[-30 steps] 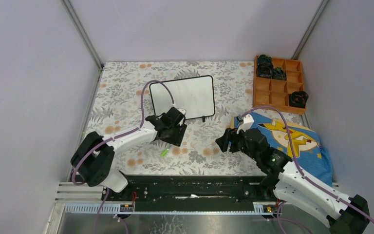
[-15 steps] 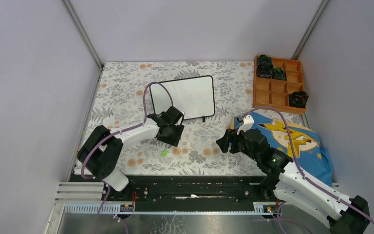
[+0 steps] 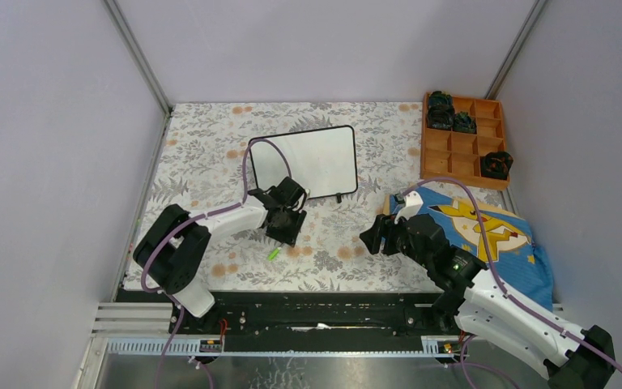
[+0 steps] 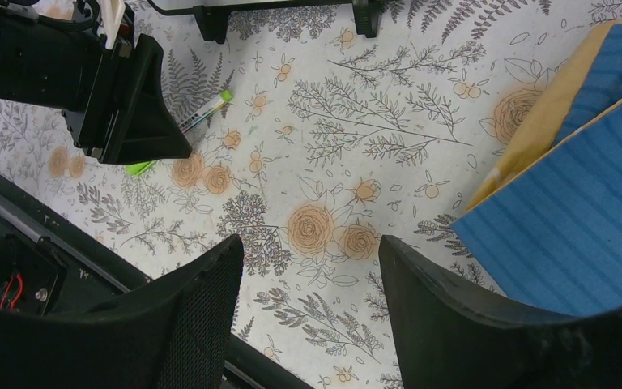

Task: Write a sentence on the whiteboard
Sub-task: Move the whiteboard marker to the center of the board.

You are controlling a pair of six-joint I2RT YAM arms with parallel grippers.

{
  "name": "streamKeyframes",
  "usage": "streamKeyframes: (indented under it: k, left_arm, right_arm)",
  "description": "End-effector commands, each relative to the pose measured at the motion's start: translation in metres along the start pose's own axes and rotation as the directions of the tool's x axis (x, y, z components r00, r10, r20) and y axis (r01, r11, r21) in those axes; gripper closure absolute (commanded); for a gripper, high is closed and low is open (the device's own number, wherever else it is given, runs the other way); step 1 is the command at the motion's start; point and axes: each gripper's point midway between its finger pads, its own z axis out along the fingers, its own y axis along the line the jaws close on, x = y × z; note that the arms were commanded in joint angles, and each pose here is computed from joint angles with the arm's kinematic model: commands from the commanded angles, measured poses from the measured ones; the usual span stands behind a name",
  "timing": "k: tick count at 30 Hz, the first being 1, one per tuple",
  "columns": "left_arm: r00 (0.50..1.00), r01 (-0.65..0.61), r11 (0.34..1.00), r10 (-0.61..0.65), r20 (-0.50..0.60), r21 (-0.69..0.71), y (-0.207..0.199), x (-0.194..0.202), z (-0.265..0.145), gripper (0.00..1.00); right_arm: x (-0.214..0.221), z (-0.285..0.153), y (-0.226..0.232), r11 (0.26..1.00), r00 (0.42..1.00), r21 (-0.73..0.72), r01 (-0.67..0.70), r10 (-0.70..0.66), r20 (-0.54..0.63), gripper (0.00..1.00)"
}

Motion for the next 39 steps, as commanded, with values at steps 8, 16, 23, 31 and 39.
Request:
streamKeyframes:
  k: [8, 16, 23, 31, 39]
  left_arm:
    - [0.998, -0.054, 0.998, 0.054, -0.039, 0.023, -0.011, 0.009, 0.014, 0.67]
    - [0.992, -0.125, 0.990, 0.125, 0.001, 0.070, -0.033, 0.008, 0.007, 0.75]
    - [0.982, -0.184, 0.976, 0.177, 0.065, 0.116, -0.055, -0.005, -0.002, 0.84]
    - [0.929, -0.357, 0.927, 0.338, 0.150, 0.119, -0.091, -0.029, -0.017, 0.95]
    - [0.879, -0.474, 0.876, 0.463, 0.116, 0.094, -0.094, -0.025, -0.005, 0.97]
  right_arm:
    - [-0.009, -0.009, 0.011, 0.999, 1.000, -0.040, -0.017, 0.018, 0.024, 0.32]
    - [-0.006, -0.013, 0.006, 1.000, 1.000, -0.022, -0.011, 0.012, 0.018, 0.32]
    - [-0.002, -0.015, 0.001, 1.000, 1.000, -0.011, -0.018, 0.018, 0.016, 0.32]
    - [-0.002, -0.014, 0.001, 1.000, 1.000, -0.006, -0.022, 0.022, 0.019, 0.32]
    - [0.000, -0.019, -0.008, 0.999, 0.999, 0.026, -0.039, 0.038, 0.036, 0.32]
